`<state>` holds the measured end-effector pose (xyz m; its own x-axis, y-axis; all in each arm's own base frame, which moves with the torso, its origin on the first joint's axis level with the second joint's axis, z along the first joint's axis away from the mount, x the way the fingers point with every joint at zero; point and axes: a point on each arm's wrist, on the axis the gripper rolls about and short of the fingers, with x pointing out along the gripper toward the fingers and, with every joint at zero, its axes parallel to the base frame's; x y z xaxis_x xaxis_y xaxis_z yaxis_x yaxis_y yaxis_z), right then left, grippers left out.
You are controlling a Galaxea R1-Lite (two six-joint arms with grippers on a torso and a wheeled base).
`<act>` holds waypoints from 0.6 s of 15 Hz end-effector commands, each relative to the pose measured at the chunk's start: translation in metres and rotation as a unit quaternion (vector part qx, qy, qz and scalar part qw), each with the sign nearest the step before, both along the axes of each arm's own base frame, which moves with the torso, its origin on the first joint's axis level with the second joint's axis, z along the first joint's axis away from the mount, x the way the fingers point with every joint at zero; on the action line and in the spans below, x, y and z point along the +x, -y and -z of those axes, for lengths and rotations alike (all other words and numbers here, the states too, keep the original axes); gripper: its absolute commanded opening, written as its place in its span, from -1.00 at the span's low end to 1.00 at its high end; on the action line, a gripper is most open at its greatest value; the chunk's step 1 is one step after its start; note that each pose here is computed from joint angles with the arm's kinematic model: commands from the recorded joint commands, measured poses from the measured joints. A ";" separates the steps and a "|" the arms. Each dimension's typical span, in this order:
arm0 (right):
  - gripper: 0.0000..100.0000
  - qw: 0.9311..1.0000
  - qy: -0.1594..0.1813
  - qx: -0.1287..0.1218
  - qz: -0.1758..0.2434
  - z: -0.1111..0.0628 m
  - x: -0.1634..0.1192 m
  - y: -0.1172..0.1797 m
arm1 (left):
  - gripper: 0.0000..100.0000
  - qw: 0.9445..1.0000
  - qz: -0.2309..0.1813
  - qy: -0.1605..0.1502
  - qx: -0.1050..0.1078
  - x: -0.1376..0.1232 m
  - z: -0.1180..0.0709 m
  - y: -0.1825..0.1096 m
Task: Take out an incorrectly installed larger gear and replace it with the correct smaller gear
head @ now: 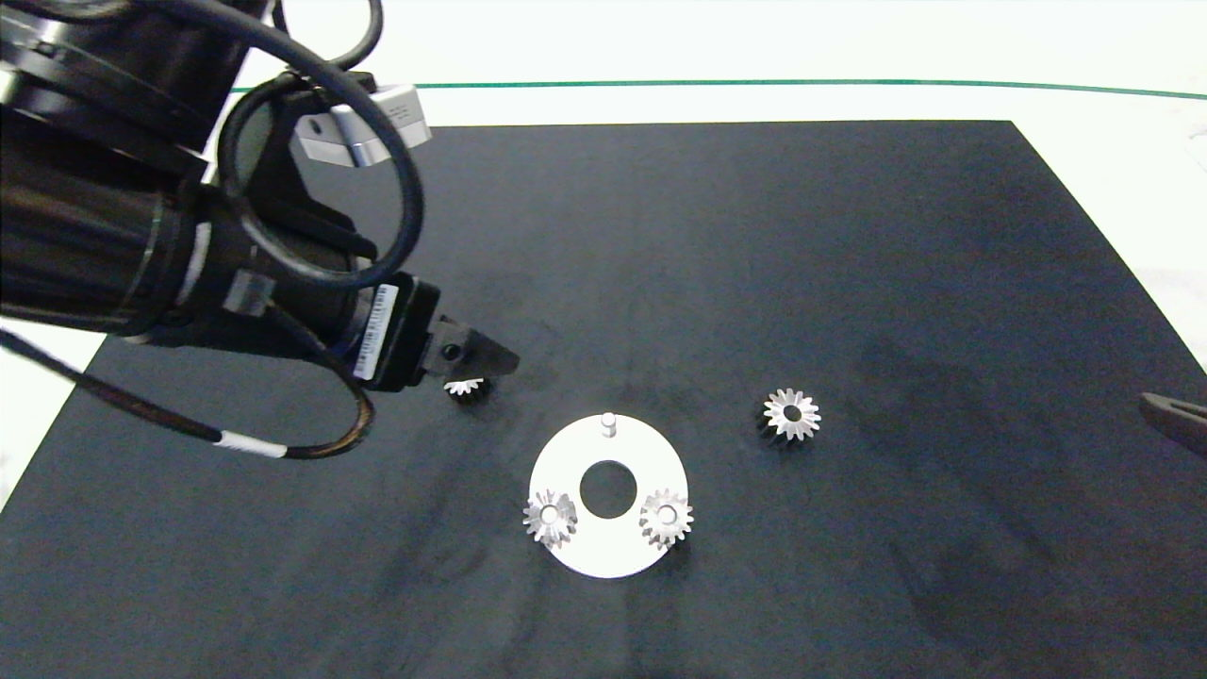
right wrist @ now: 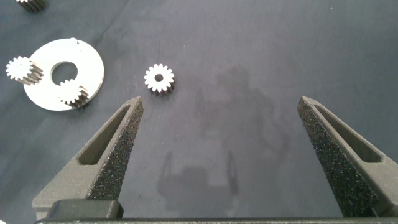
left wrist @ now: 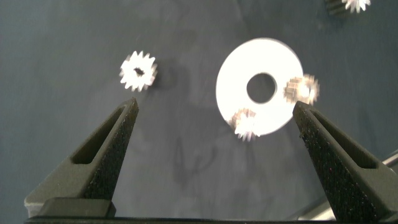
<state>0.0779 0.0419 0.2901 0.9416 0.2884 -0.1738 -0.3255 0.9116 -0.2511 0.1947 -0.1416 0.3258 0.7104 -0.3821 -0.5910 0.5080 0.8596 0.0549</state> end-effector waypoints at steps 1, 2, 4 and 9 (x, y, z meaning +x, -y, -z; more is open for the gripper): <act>1.00 1.000 -0.003 -0.004 0.000 0.002 0.000 0.000 | 1.00 0.999 0.002 -0.028 0.029 0.033 0.019 0.026; 1.00 1.000 0.000 -0.002 -0.001 0.002 -0.001 0.000 | 1.00 0.999 -0.001 -0.032 0.035 0.039 0.023 0.025; 1.00 1.000 0.003 -0.007 -0.002 0.002 -0.002 0.001 | 1.00 0.998 -0.018 -0.034 0.046 0.051 0.027 0.015; 1.00 1.000 0.002 -0.011 -0.005 0.002 -0.001 0.000 | 1.00 0.997 -0.023 -0.041 0.057 0.064 0.034 0.000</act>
